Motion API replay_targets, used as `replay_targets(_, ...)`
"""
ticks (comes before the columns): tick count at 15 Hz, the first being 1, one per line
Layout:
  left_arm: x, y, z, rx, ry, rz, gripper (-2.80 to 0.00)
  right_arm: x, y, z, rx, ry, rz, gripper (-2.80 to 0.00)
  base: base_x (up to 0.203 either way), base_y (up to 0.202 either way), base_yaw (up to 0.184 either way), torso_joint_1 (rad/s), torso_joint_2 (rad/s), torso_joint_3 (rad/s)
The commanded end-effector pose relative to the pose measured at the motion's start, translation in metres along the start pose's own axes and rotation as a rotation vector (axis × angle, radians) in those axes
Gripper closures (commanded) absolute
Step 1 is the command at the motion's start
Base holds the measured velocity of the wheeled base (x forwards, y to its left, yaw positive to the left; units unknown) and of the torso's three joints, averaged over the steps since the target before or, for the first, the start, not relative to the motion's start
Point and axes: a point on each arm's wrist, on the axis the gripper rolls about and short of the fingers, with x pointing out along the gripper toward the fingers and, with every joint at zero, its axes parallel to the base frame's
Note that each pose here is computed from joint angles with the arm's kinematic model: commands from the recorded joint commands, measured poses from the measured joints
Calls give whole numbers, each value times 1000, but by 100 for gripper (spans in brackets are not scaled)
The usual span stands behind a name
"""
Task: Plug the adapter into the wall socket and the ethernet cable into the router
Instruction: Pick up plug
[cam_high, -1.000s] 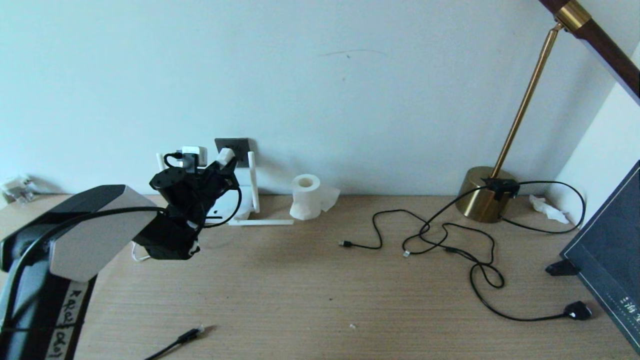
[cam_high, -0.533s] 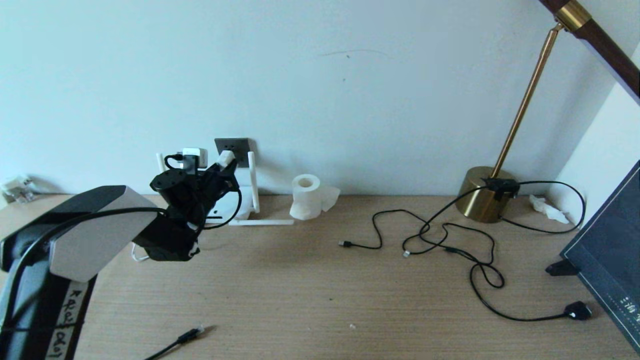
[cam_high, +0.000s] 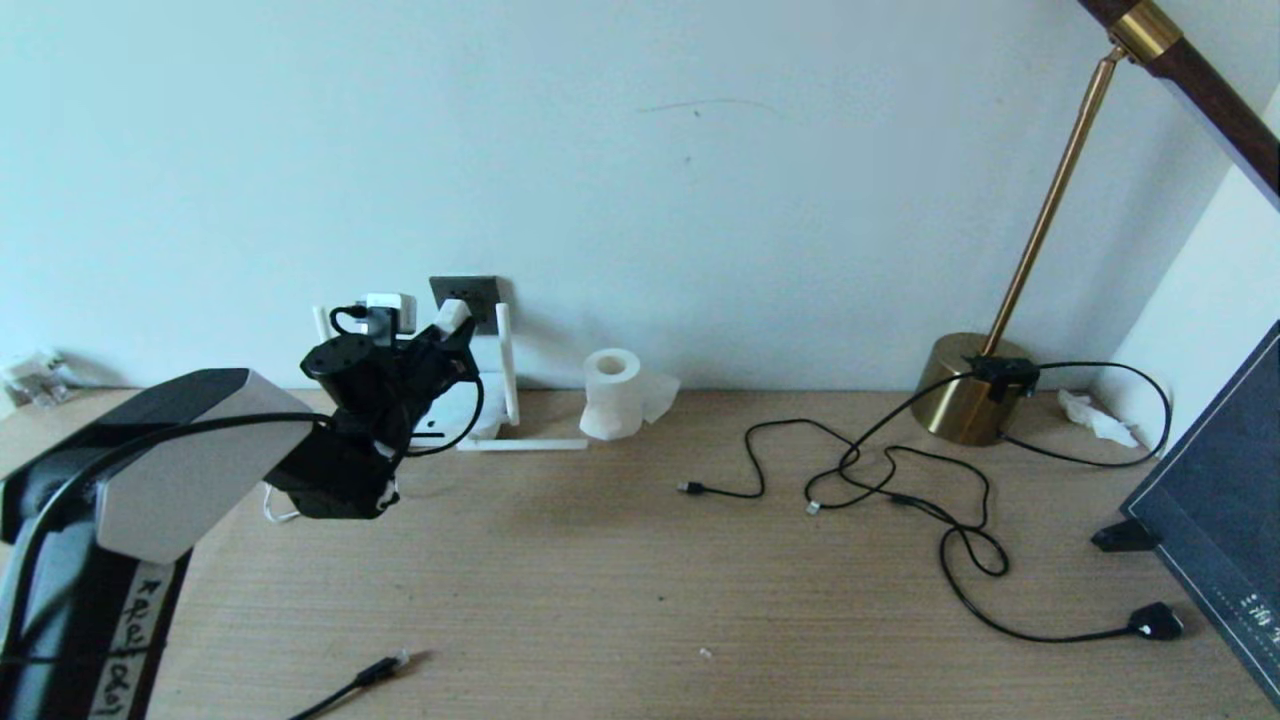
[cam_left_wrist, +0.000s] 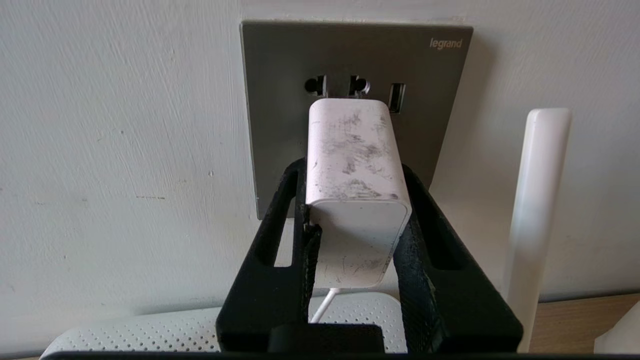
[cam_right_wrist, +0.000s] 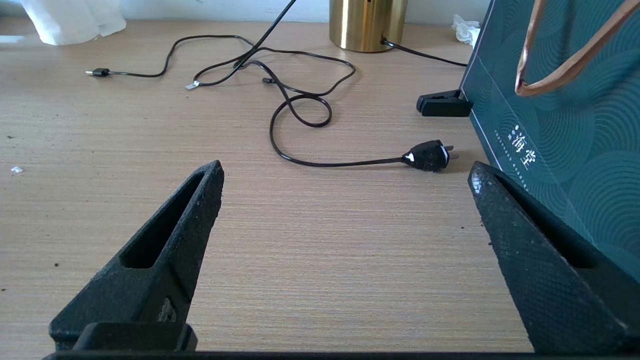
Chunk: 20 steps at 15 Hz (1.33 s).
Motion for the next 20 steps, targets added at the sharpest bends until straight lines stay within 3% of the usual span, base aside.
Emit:
replay_targets(1, 1, 0, 6, 3, -21, 0, 0, 0, 0, 0, 0, 0, 1, -280, 0, 0, 0, 0, 0, 0)
replay_targets(20, 1, 0, 7, 16, 17, 5, 0, 0, 0, 0, 0, 0, -1, -280, 0, 0, 0, 0, 0, 0)
